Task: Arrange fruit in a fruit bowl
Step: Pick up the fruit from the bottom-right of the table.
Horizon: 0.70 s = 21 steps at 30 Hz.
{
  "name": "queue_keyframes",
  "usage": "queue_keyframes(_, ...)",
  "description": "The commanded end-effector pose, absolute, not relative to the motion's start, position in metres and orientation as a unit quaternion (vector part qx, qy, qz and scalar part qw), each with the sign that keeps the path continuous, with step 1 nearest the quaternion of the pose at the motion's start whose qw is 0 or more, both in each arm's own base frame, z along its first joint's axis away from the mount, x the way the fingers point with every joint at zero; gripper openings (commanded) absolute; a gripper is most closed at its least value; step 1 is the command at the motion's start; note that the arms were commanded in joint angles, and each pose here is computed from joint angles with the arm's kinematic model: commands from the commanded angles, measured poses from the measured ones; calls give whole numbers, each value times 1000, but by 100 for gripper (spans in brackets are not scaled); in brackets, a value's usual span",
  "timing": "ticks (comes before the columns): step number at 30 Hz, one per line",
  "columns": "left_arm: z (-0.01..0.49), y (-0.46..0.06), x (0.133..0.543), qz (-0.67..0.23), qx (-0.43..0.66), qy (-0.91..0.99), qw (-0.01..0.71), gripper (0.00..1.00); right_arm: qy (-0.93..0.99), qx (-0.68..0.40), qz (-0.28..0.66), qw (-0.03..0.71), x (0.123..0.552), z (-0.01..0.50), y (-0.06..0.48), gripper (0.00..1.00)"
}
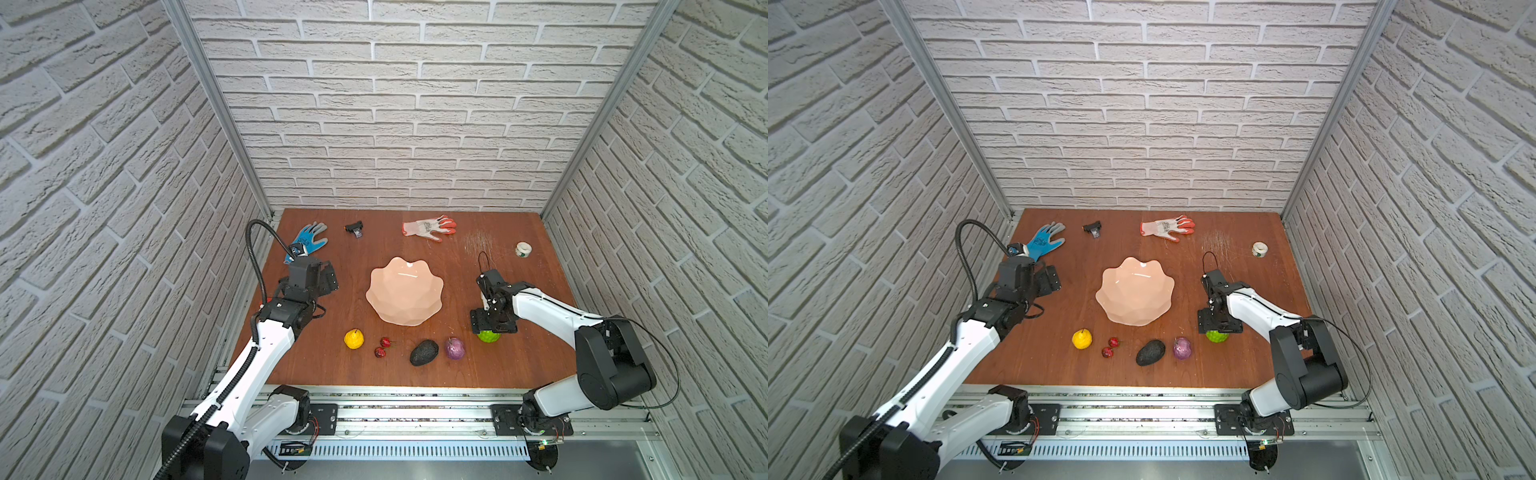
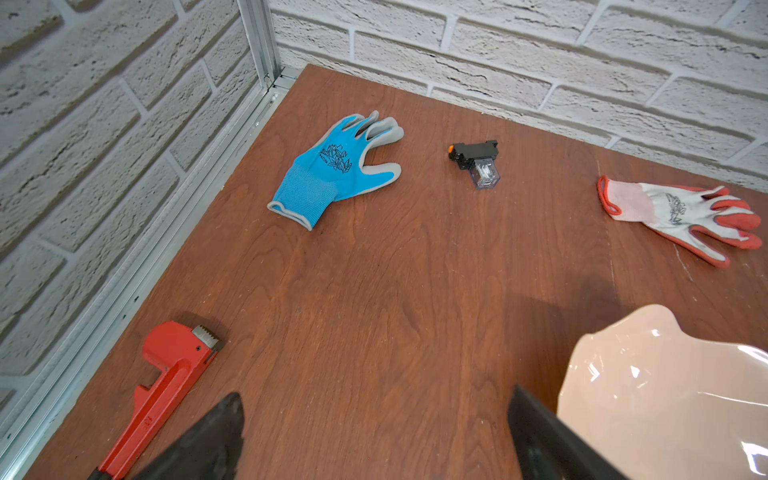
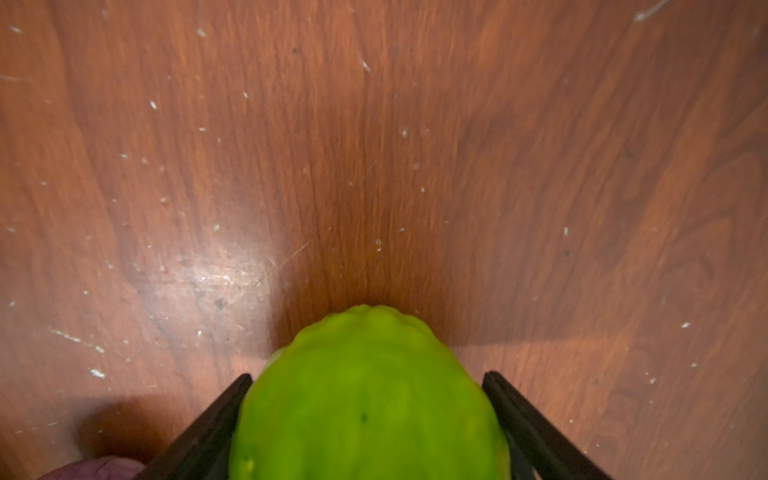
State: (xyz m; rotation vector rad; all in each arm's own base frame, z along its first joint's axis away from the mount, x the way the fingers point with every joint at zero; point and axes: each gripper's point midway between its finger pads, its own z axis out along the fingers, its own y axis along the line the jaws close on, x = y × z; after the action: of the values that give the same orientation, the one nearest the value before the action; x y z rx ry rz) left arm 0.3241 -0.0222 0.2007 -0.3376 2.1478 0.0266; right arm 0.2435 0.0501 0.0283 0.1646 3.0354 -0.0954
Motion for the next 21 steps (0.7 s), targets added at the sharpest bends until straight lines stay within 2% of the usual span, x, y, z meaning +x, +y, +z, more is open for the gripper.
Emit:
queue_keyframes(1,207,-15,321,17,-145,869,473,98,997,55,-32,47,239,29,51,82)
queue_keyframes(5,208,-13,320,20,-147,868,473,98,997,52,-35,50,240,32,51,78)
queue_keyframes(12,209,-11,320,20,-150,867,474,98,997,40,-26,56,248,47,56,67)
queue_keyframes(21,211,-5,318,24,-154,866,476,98,998,11,-18,62,261,79,63,63)
